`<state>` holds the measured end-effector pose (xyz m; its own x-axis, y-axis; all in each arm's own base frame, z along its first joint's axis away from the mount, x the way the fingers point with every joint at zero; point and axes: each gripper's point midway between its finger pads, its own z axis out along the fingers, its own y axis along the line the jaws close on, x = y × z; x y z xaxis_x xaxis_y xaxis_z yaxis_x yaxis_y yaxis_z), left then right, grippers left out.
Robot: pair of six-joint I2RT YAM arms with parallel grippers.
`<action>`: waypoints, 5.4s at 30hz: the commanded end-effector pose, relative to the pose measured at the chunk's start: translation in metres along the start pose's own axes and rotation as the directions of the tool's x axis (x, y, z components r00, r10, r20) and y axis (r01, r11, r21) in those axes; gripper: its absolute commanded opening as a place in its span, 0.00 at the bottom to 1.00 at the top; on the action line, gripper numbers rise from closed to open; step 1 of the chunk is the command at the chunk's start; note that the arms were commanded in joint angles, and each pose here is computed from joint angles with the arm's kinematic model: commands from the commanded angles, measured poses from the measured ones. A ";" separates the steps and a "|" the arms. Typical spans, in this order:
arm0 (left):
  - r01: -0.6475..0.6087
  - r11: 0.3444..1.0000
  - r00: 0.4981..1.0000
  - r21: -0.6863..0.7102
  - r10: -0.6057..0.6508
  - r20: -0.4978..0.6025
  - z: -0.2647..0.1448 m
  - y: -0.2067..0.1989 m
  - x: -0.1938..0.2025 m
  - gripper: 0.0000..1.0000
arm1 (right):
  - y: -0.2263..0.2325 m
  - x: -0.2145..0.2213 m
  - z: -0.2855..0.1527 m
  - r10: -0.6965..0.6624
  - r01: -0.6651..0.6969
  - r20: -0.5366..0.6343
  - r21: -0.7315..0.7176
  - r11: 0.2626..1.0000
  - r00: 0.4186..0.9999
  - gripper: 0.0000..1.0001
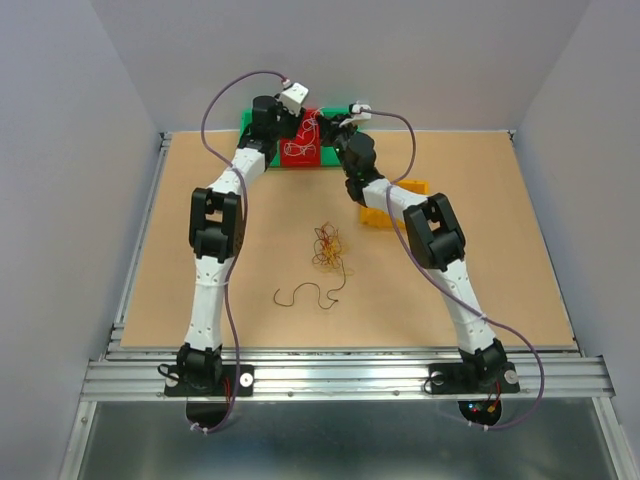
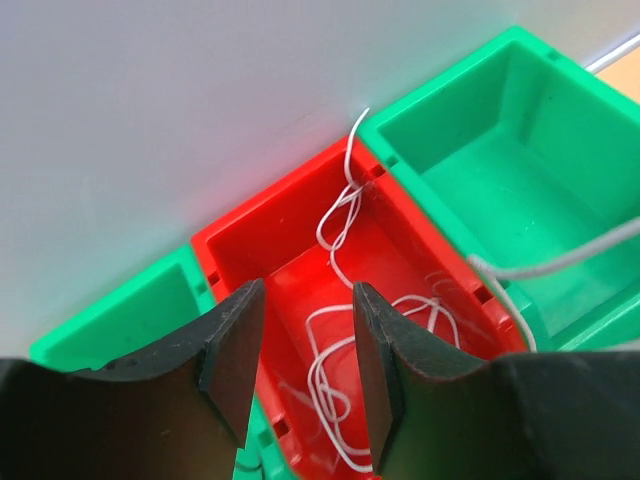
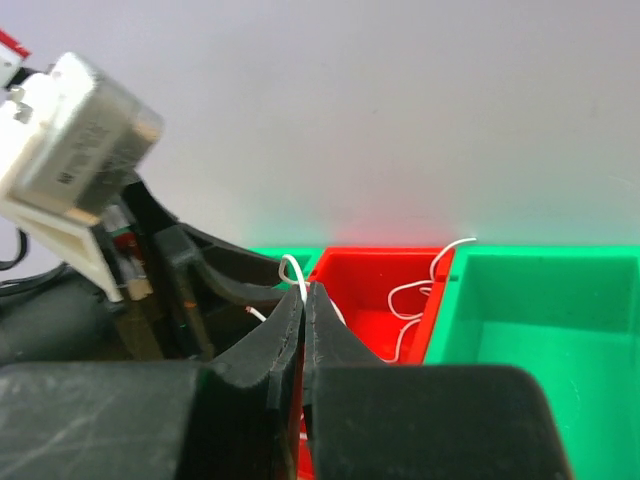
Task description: Untangle the cables
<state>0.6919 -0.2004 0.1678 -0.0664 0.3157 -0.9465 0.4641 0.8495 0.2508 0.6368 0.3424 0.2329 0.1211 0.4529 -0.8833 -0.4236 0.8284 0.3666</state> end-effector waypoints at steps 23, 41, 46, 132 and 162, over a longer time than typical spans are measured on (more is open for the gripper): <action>0.060 0.998 0.977 0.017 -0.062 0.202 -0.114 0.033 -0.095 0.52 | 0.011 -0.001 0.029 0.026 -0.027 -0.025 -0.038 0.999 0.999 0.40; 0.112 0.992 0.985 0.048 -0.118 0.124 -0.118 0.016 -0.052 0.52 | 0.026 -0.058 -0.030 -0.087 0.082 -0.073 -0.072 0.994 0.994 0.47; 0.192 0.981 0.979 0.006 -0.192 0.073 -0.115 0.022 -0.022 0.60 | 0.024 -0.074 -0.070 -0.121 0.115 -0.112 -0.059 0.992 0.986 0.48; -0.303 0.927 0.952 -0.222 0.281 -0.125 -0.111 0.074 -0.031 0.00 | -0.007 -0.091 -0.172 -0.201 0.211 -0.181 0.037 0.977 0.963 0.50; 0.014 0.997 0.994 0.071 -0.007 -0.105 -0.022 -0.020 0.030 0.00 | 0.002 -0.087 -0.168 -0.157 0.160 -0.185 0.002 0.987 0.970 0.47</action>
<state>0.6475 -0.2018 0.1008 -0.2174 0.3890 -0.8952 0.5650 0.7980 0.2095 0.4677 0.2455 0.2350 -0.0430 0.1957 -0.9797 -0.3739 0.9062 0.1974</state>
